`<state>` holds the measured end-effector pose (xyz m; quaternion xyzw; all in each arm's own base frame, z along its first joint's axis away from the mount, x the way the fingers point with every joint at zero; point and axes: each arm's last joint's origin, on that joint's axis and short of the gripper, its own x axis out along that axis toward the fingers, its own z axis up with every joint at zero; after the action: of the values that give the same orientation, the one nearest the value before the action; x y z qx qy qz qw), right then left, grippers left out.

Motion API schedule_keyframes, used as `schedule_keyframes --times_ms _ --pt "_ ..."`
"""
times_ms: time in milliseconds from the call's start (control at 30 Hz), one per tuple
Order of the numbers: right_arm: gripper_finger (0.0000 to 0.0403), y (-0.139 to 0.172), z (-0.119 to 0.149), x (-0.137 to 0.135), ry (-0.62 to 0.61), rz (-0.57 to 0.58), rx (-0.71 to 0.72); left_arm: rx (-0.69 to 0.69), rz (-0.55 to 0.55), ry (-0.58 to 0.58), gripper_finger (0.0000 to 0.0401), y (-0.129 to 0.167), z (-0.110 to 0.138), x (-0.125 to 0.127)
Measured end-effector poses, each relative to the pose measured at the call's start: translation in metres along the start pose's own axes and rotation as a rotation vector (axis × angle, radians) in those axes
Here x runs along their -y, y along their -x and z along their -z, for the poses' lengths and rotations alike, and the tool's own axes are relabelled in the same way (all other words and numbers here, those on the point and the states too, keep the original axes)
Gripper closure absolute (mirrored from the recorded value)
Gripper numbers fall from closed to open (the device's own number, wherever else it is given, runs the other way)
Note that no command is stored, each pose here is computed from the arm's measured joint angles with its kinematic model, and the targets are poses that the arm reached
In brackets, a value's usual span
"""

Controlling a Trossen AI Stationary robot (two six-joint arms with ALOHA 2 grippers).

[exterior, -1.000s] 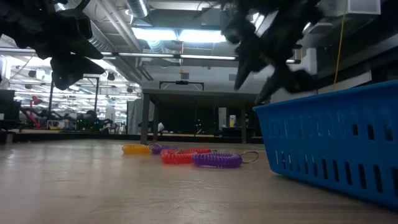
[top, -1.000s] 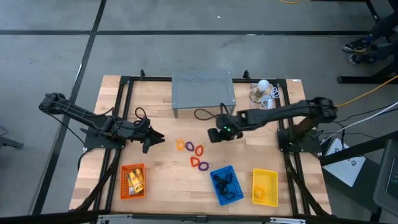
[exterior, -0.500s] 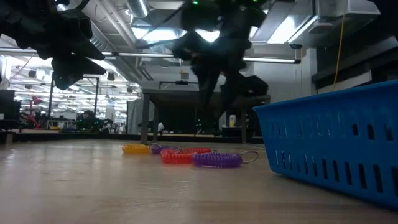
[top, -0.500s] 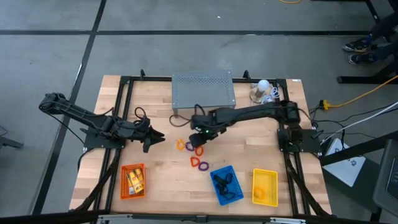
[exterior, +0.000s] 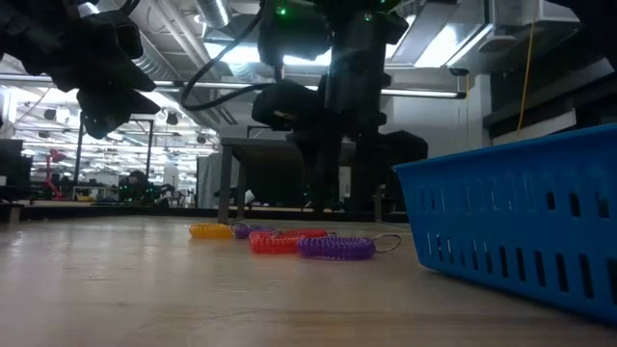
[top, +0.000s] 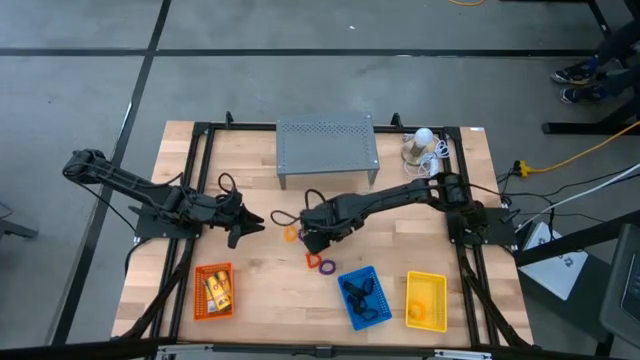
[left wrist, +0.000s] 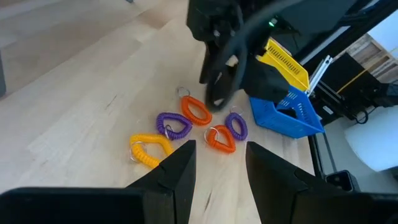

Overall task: Pick & Place Office Desk Supplies
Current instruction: Put the orange spring keychain into the yellow bin

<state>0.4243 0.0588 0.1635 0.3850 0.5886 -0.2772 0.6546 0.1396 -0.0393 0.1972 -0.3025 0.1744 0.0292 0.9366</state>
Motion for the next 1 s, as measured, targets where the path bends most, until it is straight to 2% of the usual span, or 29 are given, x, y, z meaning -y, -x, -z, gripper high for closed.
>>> schedule_keyframes --times_ms 333,433,600,733,900,1000 --pt "0.0200 -0.007 -0.007 -0.004 -0.114 -0.039 0.051 -0.042 0.031 -0.007 0.0267 0.000 0.002 0.000" --pt "0.0200 -0.023 -0.007 -0.003 -0.138 -0.018 0.008 -0.052 0.038 -0.013 0.0267 0.000 0.002 0.000" --pt "0.0216 -0.032 -0.006 -0.003 -0.144 0.000 -0.027 -0.079 0.055 -0.016 0.0267 0.000 0.003 0.001" --pt "0.0262 -0.033 -0.005 -0.001 -0.153 0.029 -0.007 -0.086 0.058 -0.017 0.0267 0.000 0.004 0.000" --pt "0.0369 -0.033 -0.004 0.001 -0.132 0.049 -0.015 -0.082 0.055 -0.017 0.0267 0.000 0.004 0.000" --pt "0.0387 -0.033 -0.004 0.001 -0.109 0.048 -0.018 -0.080 0.052 -0.017 0.0267 0.000 0.004 0.000"
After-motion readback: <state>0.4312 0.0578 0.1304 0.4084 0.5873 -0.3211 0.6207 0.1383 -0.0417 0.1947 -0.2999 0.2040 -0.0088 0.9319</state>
